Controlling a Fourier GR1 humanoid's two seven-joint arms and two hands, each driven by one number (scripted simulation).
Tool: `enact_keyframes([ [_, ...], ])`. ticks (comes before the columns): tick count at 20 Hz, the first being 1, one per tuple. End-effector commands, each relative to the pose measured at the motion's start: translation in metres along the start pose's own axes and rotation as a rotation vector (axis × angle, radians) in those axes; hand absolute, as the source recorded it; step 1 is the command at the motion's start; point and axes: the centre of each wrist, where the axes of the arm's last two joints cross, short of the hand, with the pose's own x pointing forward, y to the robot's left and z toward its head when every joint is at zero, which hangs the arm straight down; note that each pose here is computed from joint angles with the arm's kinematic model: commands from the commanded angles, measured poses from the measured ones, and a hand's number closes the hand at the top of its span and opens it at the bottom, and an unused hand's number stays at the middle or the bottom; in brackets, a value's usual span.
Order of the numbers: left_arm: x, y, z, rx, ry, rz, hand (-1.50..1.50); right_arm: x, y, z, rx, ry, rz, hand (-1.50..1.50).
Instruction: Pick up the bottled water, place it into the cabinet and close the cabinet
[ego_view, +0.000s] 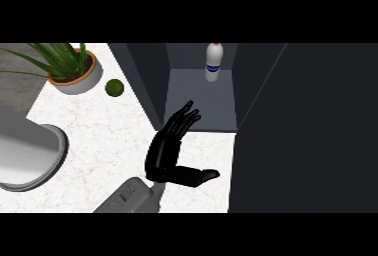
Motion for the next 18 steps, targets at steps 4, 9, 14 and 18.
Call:
enact_keyframes([
  [4, 0.033, 0.04, 0.08, 0.104, -0.008, -0.014, -1.5, 0.03, 0.005, -0.008, 0.138, -0.011, 0.053, -1.5],
  [9, 0.049, 0.056, 0.12, 0.04, -0.007, 0.001, -1.5, 0.028, -0.003, -0.016, 0.407, -0.006, 0.12, 1.5],
  [14, 0.072, 0.087, 0.139, 0.044, -0.06, -0.03, -1.5, 0.038, -0.003, -0.026, 0.59, -0.01, 0.144, 1.5],
  [18, 0.089, 0.107, 0.161, 0.056, -0.068, -0.043, -1.5, 0.045, 0.003, -0.033, 0.596, -0.053, 0.141, 1.5],
])
